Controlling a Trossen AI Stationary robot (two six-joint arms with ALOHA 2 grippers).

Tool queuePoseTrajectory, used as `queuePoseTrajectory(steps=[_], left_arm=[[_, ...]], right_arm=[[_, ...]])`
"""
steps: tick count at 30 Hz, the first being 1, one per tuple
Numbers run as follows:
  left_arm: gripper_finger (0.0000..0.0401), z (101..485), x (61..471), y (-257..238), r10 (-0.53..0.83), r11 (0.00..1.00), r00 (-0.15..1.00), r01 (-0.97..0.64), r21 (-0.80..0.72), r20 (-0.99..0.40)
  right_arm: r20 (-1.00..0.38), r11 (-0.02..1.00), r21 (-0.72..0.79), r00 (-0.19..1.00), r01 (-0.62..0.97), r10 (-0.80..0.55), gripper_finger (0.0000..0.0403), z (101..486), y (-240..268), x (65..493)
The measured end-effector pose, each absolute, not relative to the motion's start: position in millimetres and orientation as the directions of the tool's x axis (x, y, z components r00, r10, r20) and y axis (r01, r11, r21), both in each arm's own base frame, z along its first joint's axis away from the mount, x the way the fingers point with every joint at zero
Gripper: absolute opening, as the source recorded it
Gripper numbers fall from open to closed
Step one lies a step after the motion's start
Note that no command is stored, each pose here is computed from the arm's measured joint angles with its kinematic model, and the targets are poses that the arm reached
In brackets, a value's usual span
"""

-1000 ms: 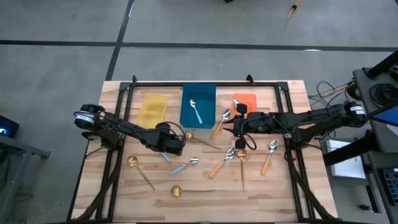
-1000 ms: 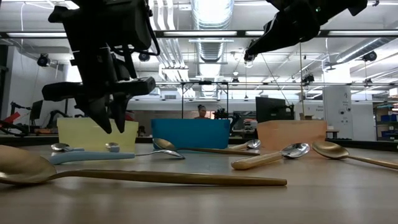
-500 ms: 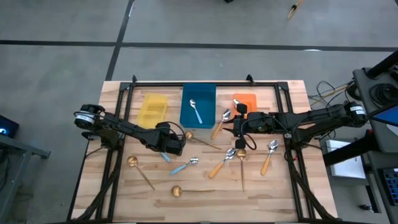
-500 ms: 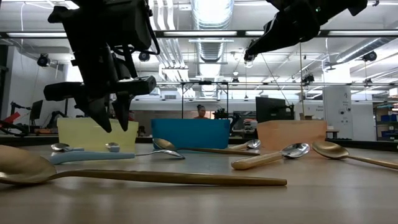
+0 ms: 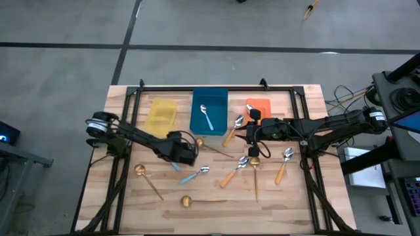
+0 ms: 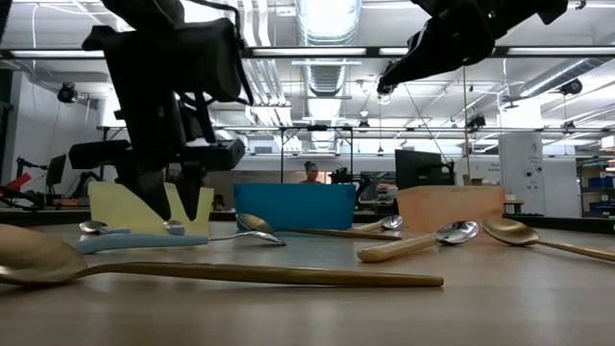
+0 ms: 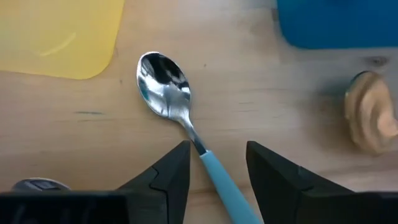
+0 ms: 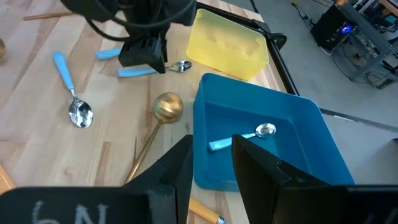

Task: Sort silverware by color (type)
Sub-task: Put the blue spoon into the blue bin

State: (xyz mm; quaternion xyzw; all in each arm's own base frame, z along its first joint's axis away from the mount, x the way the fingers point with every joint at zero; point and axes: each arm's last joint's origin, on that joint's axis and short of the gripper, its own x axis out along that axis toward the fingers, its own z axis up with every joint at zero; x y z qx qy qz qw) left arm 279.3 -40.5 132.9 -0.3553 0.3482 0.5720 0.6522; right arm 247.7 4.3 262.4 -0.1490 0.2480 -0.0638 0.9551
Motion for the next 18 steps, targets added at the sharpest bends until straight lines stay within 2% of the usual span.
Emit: queuePoseTrajectory(steps=[10,18], left_arm=[[0.0138,119.4,288.0,-43.0,0.491,0.091,0.053,-0.996,-0.009,-0.869],[0.0105,120.2,288.6,-44.3,0.479,0.083,0.055,-0.996,-0.017,-0.876]], right_arm=[[-0.455,0.947,-0.316,0.868,0.052,-0.2,0.01,262.3,3.2,247.8],[-0.455,0.947,-0.316,0.868,0.054,-0.201,0.01,262.2,2.8,247.8]])
